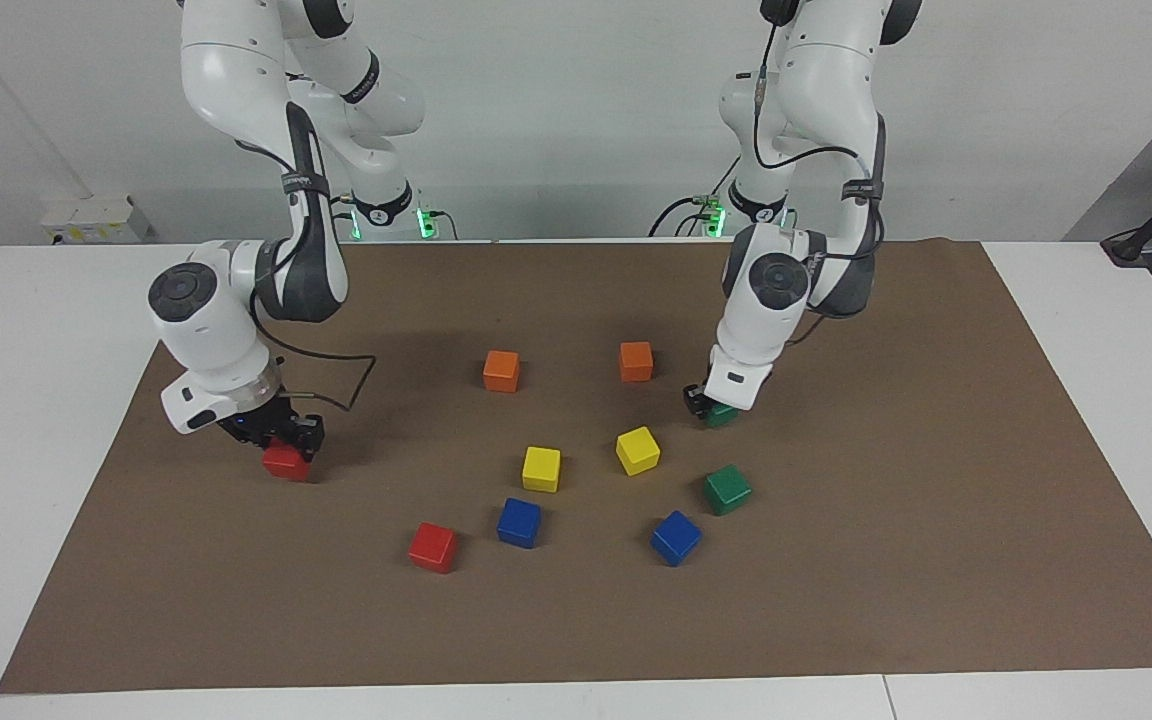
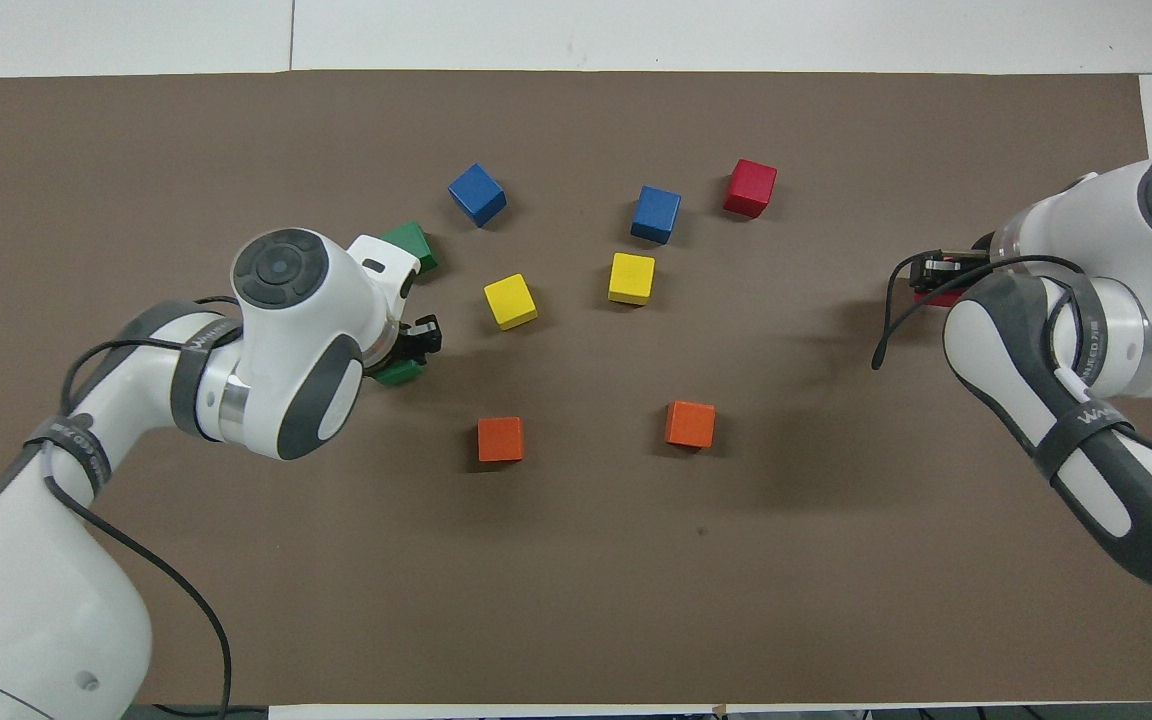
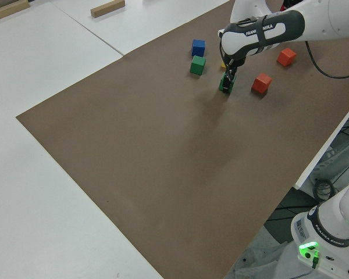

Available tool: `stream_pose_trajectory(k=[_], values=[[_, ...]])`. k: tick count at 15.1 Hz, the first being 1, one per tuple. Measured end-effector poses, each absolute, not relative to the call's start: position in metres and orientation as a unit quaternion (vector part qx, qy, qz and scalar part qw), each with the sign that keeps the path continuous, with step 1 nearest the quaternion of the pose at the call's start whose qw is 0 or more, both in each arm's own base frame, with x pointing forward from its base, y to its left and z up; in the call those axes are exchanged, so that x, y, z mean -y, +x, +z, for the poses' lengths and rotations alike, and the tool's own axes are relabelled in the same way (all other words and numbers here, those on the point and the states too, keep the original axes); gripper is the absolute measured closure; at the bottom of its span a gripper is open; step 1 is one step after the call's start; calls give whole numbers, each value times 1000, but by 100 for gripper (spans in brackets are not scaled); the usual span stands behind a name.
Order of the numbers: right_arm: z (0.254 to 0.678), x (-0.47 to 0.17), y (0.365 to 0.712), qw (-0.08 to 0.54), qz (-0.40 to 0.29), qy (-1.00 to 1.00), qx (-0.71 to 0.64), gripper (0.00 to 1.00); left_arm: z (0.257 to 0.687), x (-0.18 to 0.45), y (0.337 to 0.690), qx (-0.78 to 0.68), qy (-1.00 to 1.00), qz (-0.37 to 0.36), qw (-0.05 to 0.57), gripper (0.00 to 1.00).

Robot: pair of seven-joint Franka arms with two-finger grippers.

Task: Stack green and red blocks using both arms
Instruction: 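Carry the green cube outward with the left gripper while the right gripper carries red, then set down both cubes and open both grippers, reaching back inward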

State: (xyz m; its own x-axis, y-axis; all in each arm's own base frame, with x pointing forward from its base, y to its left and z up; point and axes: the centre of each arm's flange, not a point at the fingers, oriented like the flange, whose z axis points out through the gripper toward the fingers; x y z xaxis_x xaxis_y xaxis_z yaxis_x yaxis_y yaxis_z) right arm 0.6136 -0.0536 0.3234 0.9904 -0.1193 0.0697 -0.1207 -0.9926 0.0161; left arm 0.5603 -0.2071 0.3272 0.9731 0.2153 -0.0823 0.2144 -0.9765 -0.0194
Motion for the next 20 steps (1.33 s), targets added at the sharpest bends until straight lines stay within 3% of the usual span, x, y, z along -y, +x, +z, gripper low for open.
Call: stream_pose_trajectory(k=[4, 7, 8, 12, 15, 16, 18, 20], values=[[301, 70, 597, 12, 60, 998, 35, 44, 355, 57, 606, 8, -1000, 22, -9, 44], [301, 70, 596, 12, 62, 997, 35, 44, 344, 1, 617, -41, -999, 7, -13, 44], [301, 69, 596, 12, 62, 997, 35, 41, 336, -2, 619, -43, -999, 6, -14, 44], [308, 59, 600, 11, 47, 998, 27, 1, 306, 1, 623, -54, -998, 10, -12, 44], [364, 27, 627, 13, 25, 999, 41, 0, 297, 0, 623, -58, -998, 16, -9, 44], [388, 5, 637, 22, 28, 998, 51, 0, 297, 0, 623, -58, -998, 15, -9, 41], [420, -45, 651, 27, 43, 996, 68, 0, 297, -2, 624, -57, -998, 14, -8, 21], [420, -87, 660, 23, 50, 995, 86, 0, 304, -2, 627, -56, -998, 7, -7, 1]])
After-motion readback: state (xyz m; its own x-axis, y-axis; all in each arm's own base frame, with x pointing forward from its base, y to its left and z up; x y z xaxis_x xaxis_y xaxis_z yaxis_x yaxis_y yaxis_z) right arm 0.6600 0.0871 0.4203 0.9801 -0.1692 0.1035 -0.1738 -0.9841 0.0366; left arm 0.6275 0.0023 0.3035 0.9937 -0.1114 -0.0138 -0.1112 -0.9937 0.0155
